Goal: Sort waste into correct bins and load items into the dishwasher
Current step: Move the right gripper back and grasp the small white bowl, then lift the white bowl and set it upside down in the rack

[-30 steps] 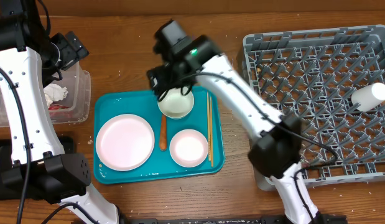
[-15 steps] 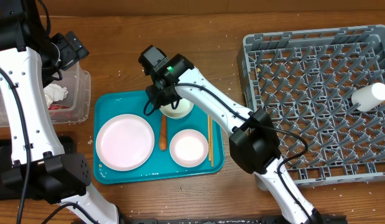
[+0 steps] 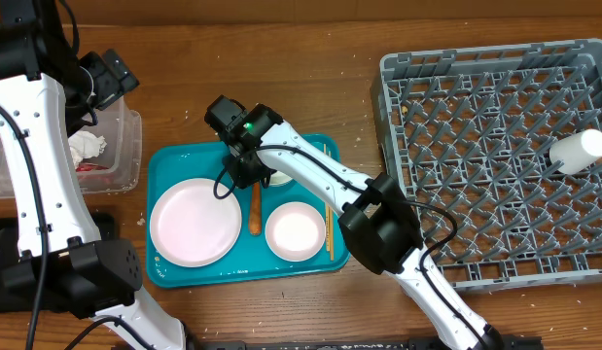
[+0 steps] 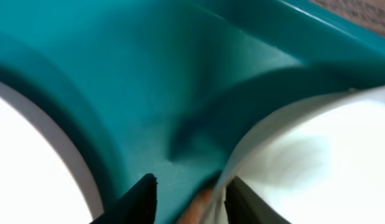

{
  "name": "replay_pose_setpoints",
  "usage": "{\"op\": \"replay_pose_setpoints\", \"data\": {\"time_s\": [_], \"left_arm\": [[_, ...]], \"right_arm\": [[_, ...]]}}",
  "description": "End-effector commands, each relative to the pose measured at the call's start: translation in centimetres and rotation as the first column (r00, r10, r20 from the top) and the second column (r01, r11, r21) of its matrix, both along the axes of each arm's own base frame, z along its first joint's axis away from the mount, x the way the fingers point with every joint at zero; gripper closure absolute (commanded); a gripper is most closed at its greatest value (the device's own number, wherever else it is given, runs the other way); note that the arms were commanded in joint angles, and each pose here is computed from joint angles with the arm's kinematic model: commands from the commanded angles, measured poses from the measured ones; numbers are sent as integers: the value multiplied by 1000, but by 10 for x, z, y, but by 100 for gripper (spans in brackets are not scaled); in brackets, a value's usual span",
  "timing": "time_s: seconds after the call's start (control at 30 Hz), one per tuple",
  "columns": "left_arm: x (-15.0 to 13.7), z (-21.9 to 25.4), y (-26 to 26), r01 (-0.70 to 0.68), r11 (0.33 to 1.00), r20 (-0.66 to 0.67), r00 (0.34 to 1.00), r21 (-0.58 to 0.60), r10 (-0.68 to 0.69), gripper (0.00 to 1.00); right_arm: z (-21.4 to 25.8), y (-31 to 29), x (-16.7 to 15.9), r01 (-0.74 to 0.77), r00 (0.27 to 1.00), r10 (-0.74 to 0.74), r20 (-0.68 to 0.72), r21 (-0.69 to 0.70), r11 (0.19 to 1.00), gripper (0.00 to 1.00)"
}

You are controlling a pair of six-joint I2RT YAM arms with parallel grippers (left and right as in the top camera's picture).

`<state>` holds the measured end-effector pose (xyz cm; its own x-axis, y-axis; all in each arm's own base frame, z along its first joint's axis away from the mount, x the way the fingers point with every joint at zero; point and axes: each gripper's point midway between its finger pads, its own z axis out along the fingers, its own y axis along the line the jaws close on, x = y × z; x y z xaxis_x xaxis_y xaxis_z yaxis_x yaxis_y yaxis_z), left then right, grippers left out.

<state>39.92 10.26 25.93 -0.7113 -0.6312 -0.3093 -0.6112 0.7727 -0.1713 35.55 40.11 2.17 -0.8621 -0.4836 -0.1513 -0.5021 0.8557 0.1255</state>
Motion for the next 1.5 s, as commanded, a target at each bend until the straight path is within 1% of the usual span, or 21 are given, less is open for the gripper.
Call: {"op": "replay_pose_setpoints", "data": {"time_s": [0.0,0.13,0.2,0.33,0.37,0.4,0.57,0.7,0.83,0.87,0.9,1.0,1.03,1.07,1.13,1.23,1.27,1.3,1.37,1.43,1.47], "left_arm": [[0,-2,-2,-5,1000,-9,1000,1,5,0],[0,-2,-2,-5,1000,-10,1000,1,5,0],[0,-2,-2,-5,1000,-10,1000,1,5,0],[0,-2,-2,-5,1000,-10,1000,1,5,0],[0,-2,-2,-5,1000,-10,1000,1,5,0],[0,-2,-2,-5,1000,-10,1000,1,5,0],[0,-2,-2,-5,1000,-10,1000,1,5,0],[0,-2,-2,-5,1000,-10,1000,1,5,0],[-1,-3,-2,-5,1000,-11,1000,0,5,0],[-1,-3,-2,-5,1000,-11,1000,0,5,0],[-1,-3,-2,-5,1000,-11,1000,0,5,0],[-1,-3,-2,-4,1000,-11,1000,0,4,0],[-1,-3,-2,-5,1000,-11,1000,1,5,0],[-1,-3,-2,-5,1000,-11,1000,1,5,0],[-1,-2,-1,-6,1000,-11,1000,4,6,0],[-1,-2,0,-9,1000,-13,1000,12,9,0],[-1,-2,2,-12,1000,-15,1000,19,12,0],[-2,-2,3,-15,999,-16,1000,29,15,0],[-2,-2,5,-18,999,-17,1000,36,18,0],[-1,-2,5,-19,999,-15,1000,39,20,0],[0,-2,6,-20,999,-10,1000,40,20,0]], "right_arm": [[8,-3,3,8,1000,-8,15,-7,1000,68],[19,-1,5,8,1000,-8,26,4,1000,77],[27,1,7,8,999,-9,34,14,1000,84],[43,3,10,8,998,-10,54,35,999,87],[50,4,11,8,998,-11,65,46,999,89],[57,5,13,8,997,-13,77,59,998,96],[90,3,22,20,992,-33,121,108,994,96],[104,-3,26,31,993,-48,109,148,988,96],[138,-8,29,40,995,-63,78,260,965,96],[177,-28,50,110,982,-154,113,327,939,96],[198,-45,63,147,969,-206,133,360,921,96],[237,-91,90,232,934,-323,152,428,873,96],[254,-118,101,263,920,-366,142,470,843,96],[260,-129,105,276,914,-382,132,488,828,96],[277,-174,119,325,898,-434,68,562,761,96],[287,-244,132,375,890,-451,-66,668,643,96],[288,-258,133,376,892,-445,-85,688,621,96],[288,-284,134,379,892,-436,-119,723,578,96],[288,-314,133,380,892,-424,-158,769,514,96],[285,-338,132,383,890,-420,-179,794,472,96],[274,-358,132,414,873,-443,-204,791,451,96]]}}
